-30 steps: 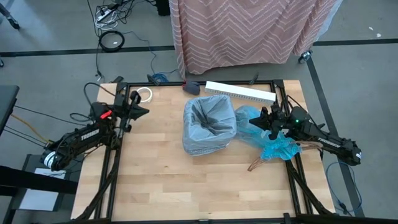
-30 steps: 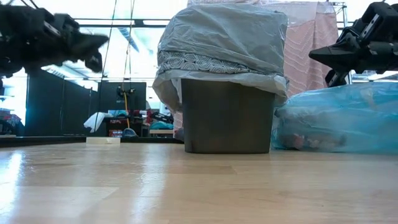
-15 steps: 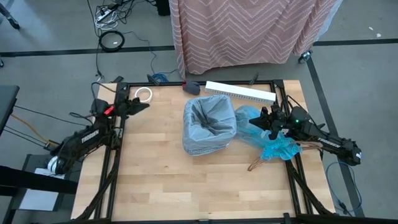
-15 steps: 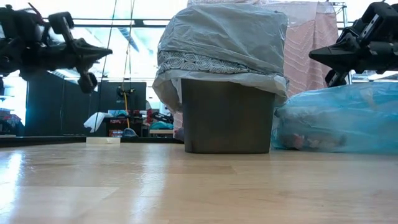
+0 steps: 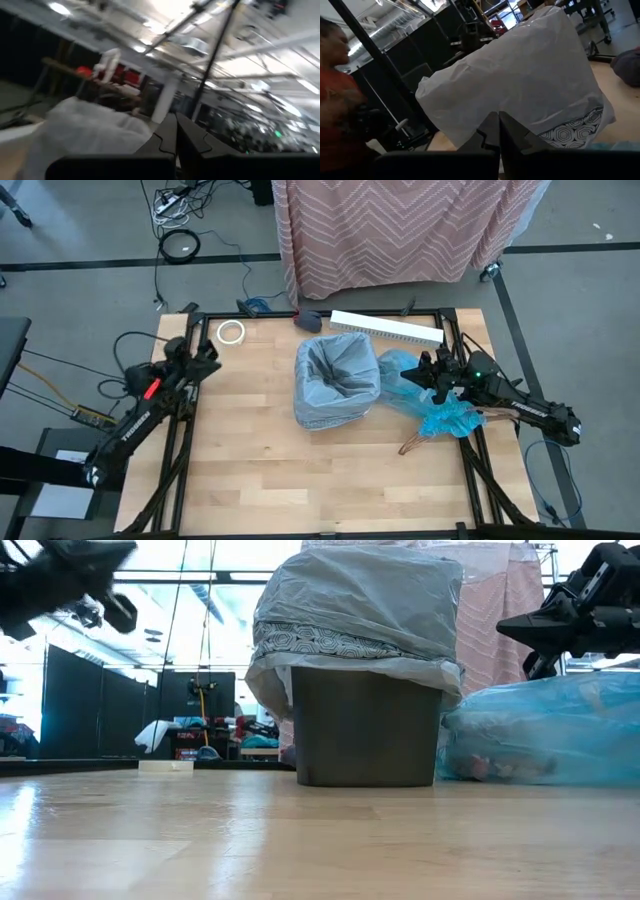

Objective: Place trash/remove bag and relplace
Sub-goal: Return to Home Position

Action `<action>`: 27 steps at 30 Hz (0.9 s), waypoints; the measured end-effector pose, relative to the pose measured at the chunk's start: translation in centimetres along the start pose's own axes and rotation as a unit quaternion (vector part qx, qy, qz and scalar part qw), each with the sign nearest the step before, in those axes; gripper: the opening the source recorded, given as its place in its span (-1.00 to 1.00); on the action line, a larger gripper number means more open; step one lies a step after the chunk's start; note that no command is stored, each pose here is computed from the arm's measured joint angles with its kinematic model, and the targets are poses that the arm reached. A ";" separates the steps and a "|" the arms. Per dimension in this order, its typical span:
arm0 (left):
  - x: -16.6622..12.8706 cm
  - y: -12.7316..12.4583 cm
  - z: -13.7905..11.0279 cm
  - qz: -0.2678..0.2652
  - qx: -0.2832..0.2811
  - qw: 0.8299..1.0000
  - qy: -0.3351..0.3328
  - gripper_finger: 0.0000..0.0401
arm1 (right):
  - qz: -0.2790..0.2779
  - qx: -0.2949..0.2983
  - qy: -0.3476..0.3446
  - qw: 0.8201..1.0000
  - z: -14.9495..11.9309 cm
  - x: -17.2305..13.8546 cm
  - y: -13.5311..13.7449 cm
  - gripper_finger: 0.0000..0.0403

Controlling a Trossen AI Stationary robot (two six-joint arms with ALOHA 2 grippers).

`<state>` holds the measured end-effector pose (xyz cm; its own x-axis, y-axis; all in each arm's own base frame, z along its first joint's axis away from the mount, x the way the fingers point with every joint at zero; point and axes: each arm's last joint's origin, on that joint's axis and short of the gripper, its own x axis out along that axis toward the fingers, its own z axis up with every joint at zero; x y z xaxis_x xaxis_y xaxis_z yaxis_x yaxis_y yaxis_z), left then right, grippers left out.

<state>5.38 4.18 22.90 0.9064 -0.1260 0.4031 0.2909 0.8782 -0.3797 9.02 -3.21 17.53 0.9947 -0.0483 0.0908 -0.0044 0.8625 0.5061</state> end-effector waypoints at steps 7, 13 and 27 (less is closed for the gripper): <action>-0.3 -1.8 -0.2 -0.061 0.053 0.996 0.026 -0.94 | 0.000 0.000 0.000 1.000 0.0 0.0 0.0 -0.98; -0.3 -1.9 -0.2 -0.063 0.054 0.996 0.031 -0.94 | 0.001 -0.001 -0.001 1.000 0.0 0.0 0.0 -1.00; -0.2 -2.0 -0.1 -0.066 0.056 0.996 0.036 -0.94 | 0.005 -0.003 -0.006 1.000 0.1 0.0 0.1 -1.00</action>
<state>4.62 2.39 23.46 0.8834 -0.2726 0.3812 0.3767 0.8970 -0.2315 9.01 -3.20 17.68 0.9934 -0.0455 0.1053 -0.0133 0.8661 0.4996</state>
